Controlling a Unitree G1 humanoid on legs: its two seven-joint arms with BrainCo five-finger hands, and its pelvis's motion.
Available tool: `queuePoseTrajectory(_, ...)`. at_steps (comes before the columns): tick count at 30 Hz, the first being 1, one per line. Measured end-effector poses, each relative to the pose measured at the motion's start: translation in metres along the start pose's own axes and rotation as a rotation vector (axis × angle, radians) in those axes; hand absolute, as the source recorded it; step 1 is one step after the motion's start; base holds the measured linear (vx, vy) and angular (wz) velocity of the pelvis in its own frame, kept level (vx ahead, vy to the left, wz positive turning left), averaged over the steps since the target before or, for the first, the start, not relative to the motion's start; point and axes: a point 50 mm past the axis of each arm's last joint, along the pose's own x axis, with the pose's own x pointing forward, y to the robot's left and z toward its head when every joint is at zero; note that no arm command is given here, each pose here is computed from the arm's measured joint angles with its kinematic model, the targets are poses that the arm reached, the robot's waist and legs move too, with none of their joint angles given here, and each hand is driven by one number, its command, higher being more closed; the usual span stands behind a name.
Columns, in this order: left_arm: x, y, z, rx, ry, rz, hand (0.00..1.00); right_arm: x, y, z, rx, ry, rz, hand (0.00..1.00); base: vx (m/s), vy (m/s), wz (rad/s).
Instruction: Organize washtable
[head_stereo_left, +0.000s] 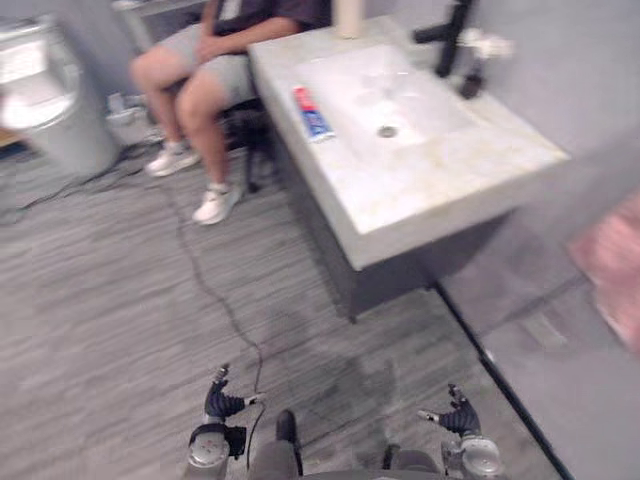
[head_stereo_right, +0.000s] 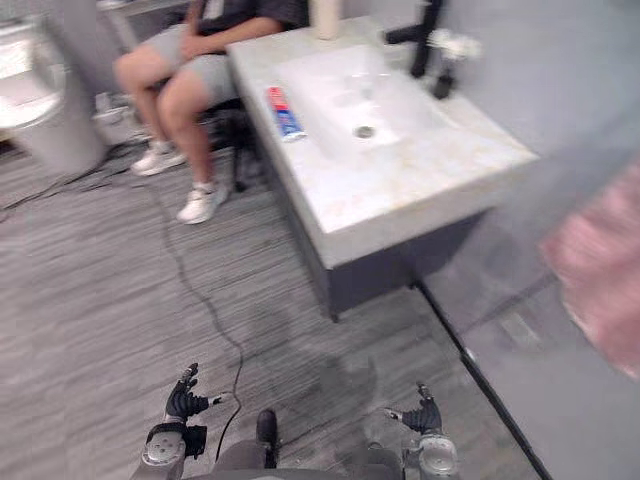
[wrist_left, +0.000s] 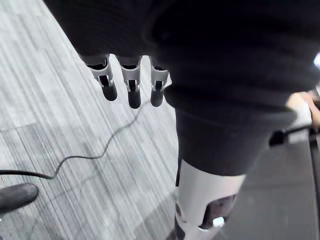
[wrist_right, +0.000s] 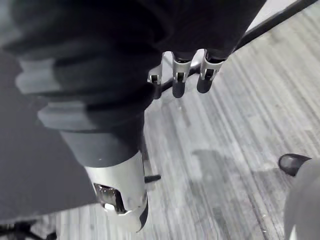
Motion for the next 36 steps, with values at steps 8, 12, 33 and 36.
queuePoseTrajectory(8, -0.011, 0.024, -0.028, 0.020, 0.104, 0.078, 0.00, 0.008, 0.025, 0.038, 0.041, -0.130, 0.053, 0.00, 0.05, 0.061, 0.18)
queuePoseTrajectory(12, -0.013, 0.013, -0.030, -0.028, 0.118, 0.074, 0.00, 0.010, 0.014, 0.039, -0.004, -0.134, 0.040, 0.00, 0.02, 0.172, -0.33)
queuePoseTrajectory(33, 0.000, -0.013, 0.010, -0.088, -0.015, 0.025, 0.00, -0.012, 0.037, 0.026, -0.131, -0.138, 0.112, 0.00, 0.47, 0.134, 0.19)
queuePoseTrajectory(36, 0.001, -0.014, 0.012, -0.089, -0.021, 0.024, 0.00, -0.012, 0.039, 0.017, -0.160, -0.096, 0.108, 0.00, 0.37, 0.259, -0.52)
